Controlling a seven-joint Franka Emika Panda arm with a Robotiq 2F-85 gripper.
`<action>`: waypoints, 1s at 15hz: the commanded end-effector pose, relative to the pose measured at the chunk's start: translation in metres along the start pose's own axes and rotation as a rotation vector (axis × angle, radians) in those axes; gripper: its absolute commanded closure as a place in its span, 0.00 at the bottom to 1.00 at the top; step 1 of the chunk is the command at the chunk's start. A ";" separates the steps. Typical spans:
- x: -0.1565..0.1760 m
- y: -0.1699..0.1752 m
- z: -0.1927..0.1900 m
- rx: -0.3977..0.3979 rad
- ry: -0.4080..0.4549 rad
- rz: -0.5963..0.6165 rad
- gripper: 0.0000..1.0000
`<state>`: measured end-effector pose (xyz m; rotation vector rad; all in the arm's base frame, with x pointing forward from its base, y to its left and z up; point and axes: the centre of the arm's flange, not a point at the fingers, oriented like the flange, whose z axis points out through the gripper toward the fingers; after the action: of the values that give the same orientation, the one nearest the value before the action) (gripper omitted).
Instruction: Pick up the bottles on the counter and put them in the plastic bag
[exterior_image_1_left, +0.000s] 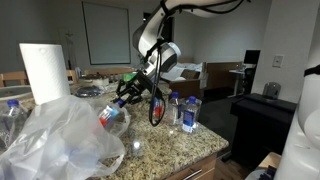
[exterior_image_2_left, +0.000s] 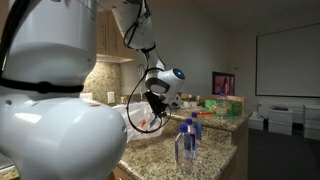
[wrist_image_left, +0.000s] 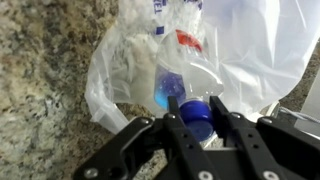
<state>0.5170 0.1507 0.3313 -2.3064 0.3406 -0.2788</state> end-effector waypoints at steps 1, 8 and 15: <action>-0.022 -0.002 0.038 0.042 0.007 0.092 0.90; -0.039 -0.004 0.082 0.064 -0.038 0.163 0.90; -0.041 -0.007 0.101 0.033 -0.085 0.115 0.15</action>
<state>0.5057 0.2331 0.2709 -2.2216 0.4429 -0.1132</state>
